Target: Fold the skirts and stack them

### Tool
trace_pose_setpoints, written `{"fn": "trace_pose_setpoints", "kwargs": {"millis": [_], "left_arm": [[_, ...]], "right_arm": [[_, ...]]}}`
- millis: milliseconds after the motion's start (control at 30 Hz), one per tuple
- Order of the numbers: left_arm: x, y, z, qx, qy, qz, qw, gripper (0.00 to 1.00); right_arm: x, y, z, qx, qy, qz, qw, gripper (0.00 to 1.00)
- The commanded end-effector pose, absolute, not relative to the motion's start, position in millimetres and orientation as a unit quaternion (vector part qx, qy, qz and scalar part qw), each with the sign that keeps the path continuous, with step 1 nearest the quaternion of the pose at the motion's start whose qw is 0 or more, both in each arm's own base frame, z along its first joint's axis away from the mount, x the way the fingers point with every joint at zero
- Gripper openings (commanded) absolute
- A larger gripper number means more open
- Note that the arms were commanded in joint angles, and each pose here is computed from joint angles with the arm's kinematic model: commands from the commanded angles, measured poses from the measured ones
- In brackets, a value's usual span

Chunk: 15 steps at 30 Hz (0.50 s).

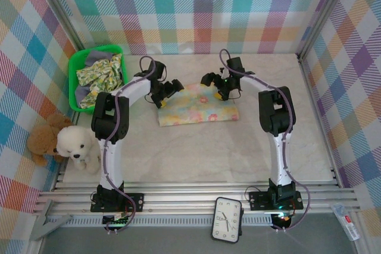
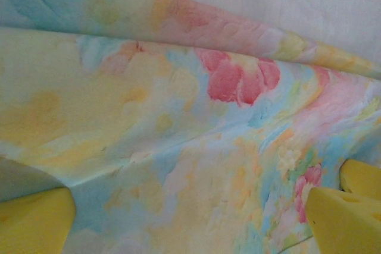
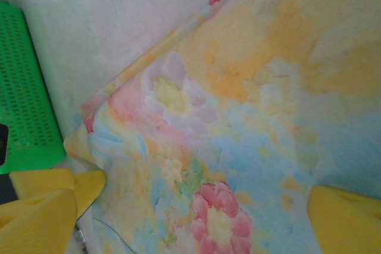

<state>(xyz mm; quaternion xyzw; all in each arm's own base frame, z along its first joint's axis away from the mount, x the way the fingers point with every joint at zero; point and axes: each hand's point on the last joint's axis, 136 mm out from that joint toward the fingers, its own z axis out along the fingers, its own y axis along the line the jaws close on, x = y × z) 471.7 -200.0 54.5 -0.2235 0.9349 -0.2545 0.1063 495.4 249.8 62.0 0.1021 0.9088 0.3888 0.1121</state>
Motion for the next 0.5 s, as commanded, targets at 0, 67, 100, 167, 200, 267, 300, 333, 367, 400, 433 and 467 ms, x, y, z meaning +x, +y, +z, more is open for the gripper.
{"fn": "trace_pose_setpoints", "kwargs": {"millis": [0,67,100,167,200,267,300,333,367,400,433,467], "left_arm": [[447,-207,74,-0.204,0.939,-0.262,0.093,1.0],[449,-208,92,-0.194,0.936,-0.272,0.111,1.0],[451,-209,99,-0.188,0.935,-0.276,0.119,1.0],[458,-208,99,-0.18,0.937,-0.27,0.128,1.0],[461,-206,94,-0.181,0.94,-0.26,0.125,1.0],[471,-204,81,-0.187,0.943,-0.252,0.112,1.0],[476,-205,73,-0.189,0.943,-0.252,0.104,1.0],[480,-206,68,-0.191,0.943,-0.252,0.102,1.0],[484,-206,61,-0.193,0.945,-0.247,0.099,1.0],[487,-206,55,-0.194,0.946,-0.243,0.095,1.0],[488,-206,51,-0.196,0.947,-0.239,0.092,1.0],[489,-206,45,-0.197,0.948,-0.235,0.089,1.0]], "right_arm": [[469,238,66,0.109,0.919,0.368,0.092,0.99],[465,236,78,0.105,0.917,0.37,0.105,0.99],[463,235,83,0.105,0.916,0.371,0.111,0.99],[458,237,91,0.103,0.914,0.373,0.119,0.99],[455,238,94,0.106,0.913,0.374,0.12,0.99],[450,241,97,0.112,0.912,0.375,0.123,0.99],[447,243,98,0.116,0.911,0.376,0.125,0.99],[445,243,97,0.12,0.91,0.375,0.127,0.99],[444,244,96,0.125,0.91,0.373,0.13,0.99],[441,243,93,0.13,0.91,0.371,0.13,0.99],[440,242,90,0.135,0.91,0.369,0.13,0.99],[438,241,87,0.14,0.911,0.367,0.128,0.99]]}}
